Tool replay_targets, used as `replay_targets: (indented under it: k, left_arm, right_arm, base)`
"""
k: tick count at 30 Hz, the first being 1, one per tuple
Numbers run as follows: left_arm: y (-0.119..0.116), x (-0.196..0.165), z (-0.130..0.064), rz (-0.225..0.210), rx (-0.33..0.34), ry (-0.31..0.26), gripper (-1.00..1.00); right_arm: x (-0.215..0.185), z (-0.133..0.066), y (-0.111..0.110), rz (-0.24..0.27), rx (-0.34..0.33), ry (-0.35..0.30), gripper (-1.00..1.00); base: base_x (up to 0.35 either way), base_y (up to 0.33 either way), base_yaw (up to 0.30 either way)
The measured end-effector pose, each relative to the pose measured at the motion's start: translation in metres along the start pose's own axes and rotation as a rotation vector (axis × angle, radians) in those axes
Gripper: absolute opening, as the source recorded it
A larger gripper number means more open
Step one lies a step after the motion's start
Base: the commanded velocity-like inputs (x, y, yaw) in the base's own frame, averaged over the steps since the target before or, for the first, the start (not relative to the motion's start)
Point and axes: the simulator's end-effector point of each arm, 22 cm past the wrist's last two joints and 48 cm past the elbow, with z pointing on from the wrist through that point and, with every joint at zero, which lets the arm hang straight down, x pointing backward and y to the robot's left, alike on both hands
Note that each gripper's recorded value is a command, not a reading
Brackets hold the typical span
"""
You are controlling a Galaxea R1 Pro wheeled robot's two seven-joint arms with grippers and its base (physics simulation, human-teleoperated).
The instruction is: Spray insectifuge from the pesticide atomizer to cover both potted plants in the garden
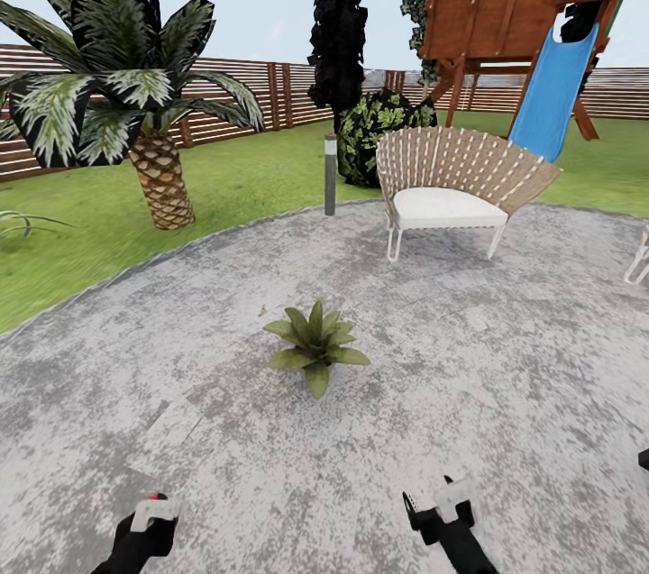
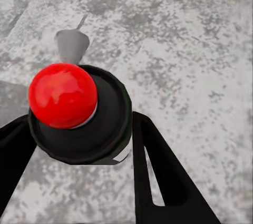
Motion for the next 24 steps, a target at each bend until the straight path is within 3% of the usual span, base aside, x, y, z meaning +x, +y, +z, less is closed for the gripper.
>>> replay_targets:
  k: [4,6,7,10,11,14,16,23,24]
  left_arm:
    - [-0.035,-0.021,0.003,0.081,0.199,0.006,-1.00]
    - [-0.050,-0.029,0.002,0.144,0.295,0.029,-1.00]
    - [-0.054,-0.031,0.001,0.161,0.320,0.039,-1.00]
    - [-0.081,-0.031,-0.007,0.268,0.492,0.122,-1.00]
    - [-0.096,-0.033,-0.014,0.338,0.593,0.162,-1.00]
    - [-0.108,-0.037,-0.019,0.414,0.671,0.195,-1.00]
    - [-0.113,-0.034,-0.022,0.499,0.712,0.237,-1.00]
    - [-0.132,-0.025,-0.031,0.608,0.797,0.322,-1.00]
    - [-0.136,-0.026,-0.032,0.618,0.805,0.324,-1.00]
  right_arm:
    - [-0.044,0.021,0.049,-0.109,-0.204,-0.055,1.00]
    - [-0.062,0.030,0.073,-0.135,-0.326,-0.045,1.00]
    - [-0.066,0.032,0.078,-0.139,-0.354,-0.038,1.00]
    - [-0.088,0.039,0.102,-0.151,-0.492,0.006,1.00]
    - [-0.105,0.041,0.116,-0.164,-0.557,0.003,1.00]
    - [-0.118,0.038,0.141,-0.220,-0.641,-0.003,1.00]
    - [-0.115,0.030,0.172,-0.302,-0.739,0.051,1.00]
    - [-0.112,0.018,0.200,-0.349,-0.836,0.109,1.00]
    - [-0.111,0.016,0.201,-0.356,-0.845,0.112,-1.00]
  base:
    - [0.000,0.000,0.000]
    - [0.000,0.000,0.000]
    - [0.000,0.000,0.000]
    - [0.000,0.000,0.000]
    - [0.000,0.000,0.000]
    - [0.000,0.000,0.000]
    - [0.000,0.000,0.000]
    - [0.000,0.000,0.000]
    - [0.000,0.000,0.000]
